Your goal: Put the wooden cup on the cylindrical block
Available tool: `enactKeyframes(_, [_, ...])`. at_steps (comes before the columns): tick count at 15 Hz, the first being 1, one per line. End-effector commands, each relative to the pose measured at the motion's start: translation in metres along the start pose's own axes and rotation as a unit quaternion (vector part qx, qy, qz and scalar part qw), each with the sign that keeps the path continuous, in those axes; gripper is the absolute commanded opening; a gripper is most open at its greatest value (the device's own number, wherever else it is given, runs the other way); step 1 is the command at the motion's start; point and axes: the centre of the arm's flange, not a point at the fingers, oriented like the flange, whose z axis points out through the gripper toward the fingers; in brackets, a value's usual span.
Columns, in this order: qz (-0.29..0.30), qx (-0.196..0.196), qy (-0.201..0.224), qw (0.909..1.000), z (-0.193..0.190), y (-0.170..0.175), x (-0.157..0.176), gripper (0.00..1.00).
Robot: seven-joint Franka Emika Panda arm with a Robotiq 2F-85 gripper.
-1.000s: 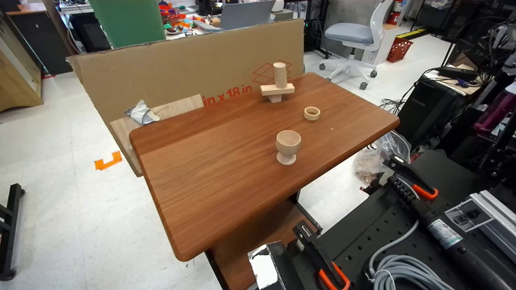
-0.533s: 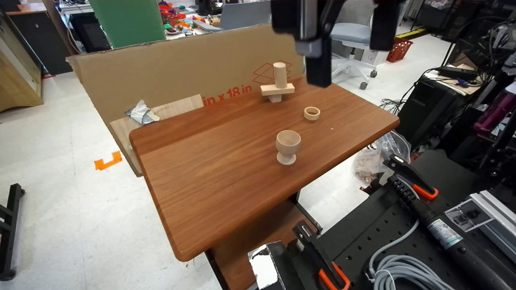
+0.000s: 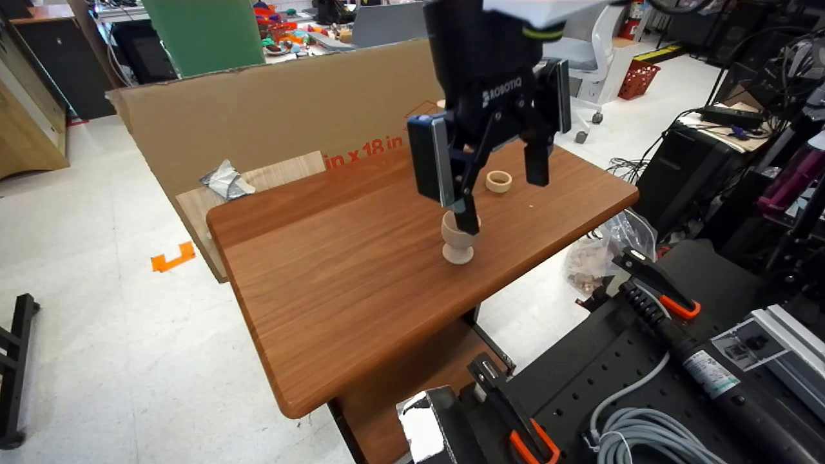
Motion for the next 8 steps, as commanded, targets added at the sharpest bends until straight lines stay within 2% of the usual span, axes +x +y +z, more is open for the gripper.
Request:
enactKeyframes(1, [0.003,-0.009,-0.003,1.0,0.02,0.002,0.03,1.0])
enactKeyframes(8, [0.016,-0.027,-0.013,0.9994,0.046,0.013,0.052,1.0])
